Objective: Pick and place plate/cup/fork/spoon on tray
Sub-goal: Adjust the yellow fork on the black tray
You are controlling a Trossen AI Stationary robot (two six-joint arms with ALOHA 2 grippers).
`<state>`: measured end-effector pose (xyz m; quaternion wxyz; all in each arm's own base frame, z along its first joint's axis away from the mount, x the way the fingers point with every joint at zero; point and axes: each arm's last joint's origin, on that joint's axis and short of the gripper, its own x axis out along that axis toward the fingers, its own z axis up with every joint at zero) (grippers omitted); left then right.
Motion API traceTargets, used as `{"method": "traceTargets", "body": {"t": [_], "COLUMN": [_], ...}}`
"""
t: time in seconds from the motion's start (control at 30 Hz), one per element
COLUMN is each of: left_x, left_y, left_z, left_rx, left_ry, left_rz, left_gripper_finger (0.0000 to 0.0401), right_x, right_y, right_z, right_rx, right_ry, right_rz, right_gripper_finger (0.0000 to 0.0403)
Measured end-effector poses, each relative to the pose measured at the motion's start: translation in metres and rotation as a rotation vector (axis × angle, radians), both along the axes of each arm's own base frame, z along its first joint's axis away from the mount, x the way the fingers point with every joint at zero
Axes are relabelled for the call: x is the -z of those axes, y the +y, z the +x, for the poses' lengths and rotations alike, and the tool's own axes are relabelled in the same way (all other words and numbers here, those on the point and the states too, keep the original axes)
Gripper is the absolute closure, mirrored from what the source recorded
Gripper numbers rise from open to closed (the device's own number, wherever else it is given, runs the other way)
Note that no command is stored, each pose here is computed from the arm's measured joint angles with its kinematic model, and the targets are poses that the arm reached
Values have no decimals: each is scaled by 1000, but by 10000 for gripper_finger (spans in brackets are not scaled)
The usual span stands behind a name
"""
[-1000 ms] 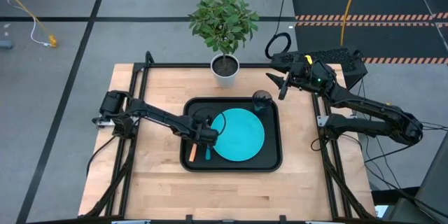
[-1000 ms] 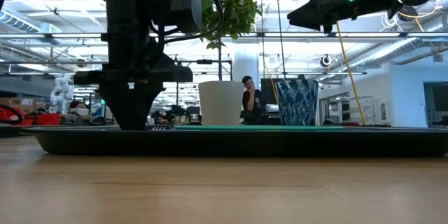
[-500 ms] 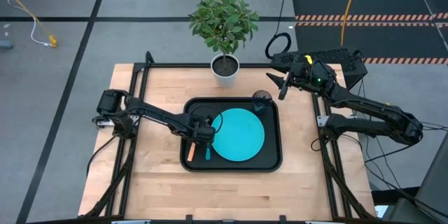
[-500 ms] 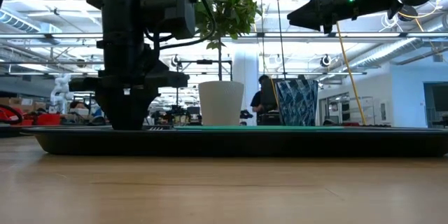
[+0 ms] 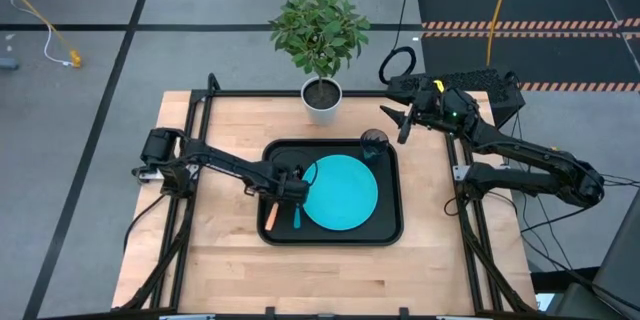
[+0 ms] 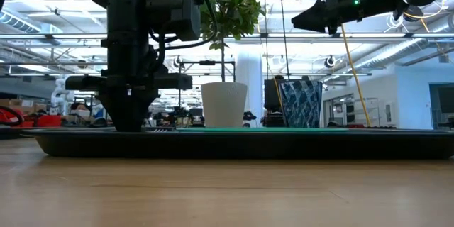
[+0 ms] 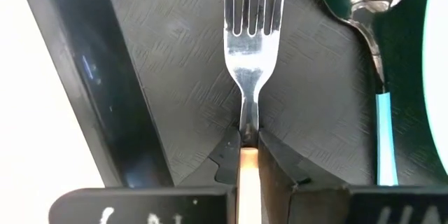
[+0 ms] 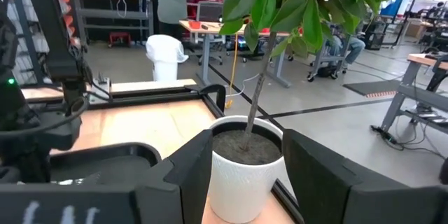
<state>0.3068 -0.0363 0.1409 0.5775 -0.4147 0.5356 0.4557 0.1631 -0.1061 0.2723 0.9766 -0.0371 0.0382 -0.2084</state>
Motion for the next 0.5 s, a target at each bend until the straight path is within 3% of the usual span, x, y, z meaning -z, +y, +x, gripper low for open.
{"method": "traceTargets", "body": {"t": [0.5], "left_x": [-6], "left_y": [1], "left_z": [-5], "left_rx": [-74], "left_ry": [0], "left_rz": [-16], "left_gripper_finger": [374], "right_x": [-2], "right_y": [0], "right_z": [0], "right_rx": [-1], "right_ry": [-11], "right_rz": [-33], "right_gripper_finger": [234]}}
